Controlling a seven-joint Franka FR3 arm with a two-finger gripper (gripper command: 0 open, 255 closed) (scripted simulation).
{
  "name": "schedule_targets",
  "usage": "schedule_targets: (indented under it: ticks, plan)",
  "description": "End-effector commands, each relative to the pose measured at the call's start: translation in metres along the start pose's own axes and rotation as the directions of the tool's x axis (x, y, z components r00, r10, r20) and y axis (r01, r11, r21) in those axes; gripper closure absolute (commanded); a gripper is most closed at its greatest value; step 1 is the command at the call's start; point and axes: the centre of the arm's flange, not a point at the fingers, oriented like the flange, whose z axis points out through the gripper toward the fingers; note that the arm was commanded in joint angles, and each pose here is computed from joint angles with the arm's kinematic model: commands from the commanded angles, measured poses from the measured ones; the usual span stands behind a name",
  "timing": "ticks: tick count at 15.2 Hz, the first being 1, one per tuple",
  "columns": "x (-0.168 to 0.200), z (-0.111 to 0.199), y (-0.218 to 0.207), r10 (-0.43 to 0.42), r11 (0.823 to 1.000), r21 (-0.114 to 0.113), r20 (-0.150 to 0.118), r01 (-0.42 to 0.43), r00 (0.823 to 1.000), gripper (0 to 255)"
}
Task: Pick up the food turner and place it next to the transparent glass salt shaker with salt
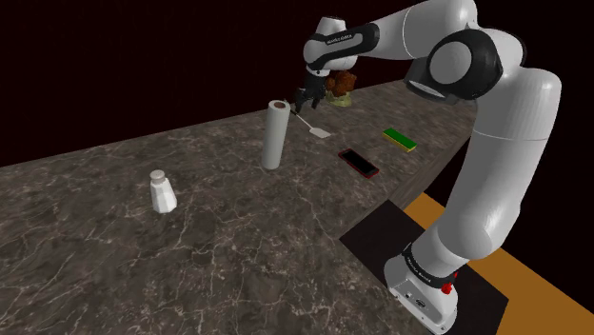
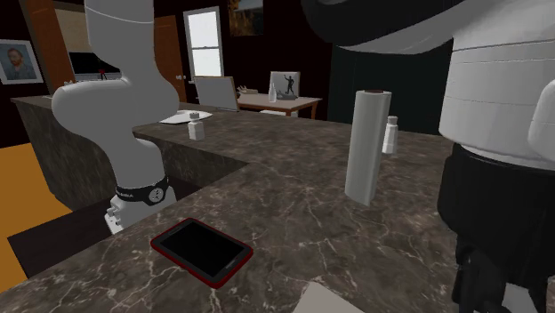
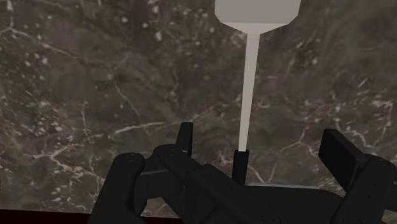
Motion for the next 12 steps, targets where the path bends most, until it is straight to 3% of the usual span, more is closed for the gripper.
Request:
schedule_targets:
  ticks: [1,6,12]
  plan:
    - [0.003,0.009,0.0,0.0,1.0,0.0,-0.003,0.0,1.0,0]
    - [0.004,0.039,0.0,0.0,1.0,0.0,-0.003,0.0,1.0,0]
    - [0.004,0.039,0.0,0.0,1.0,0.0,-0.003,0.0,1.0,0]
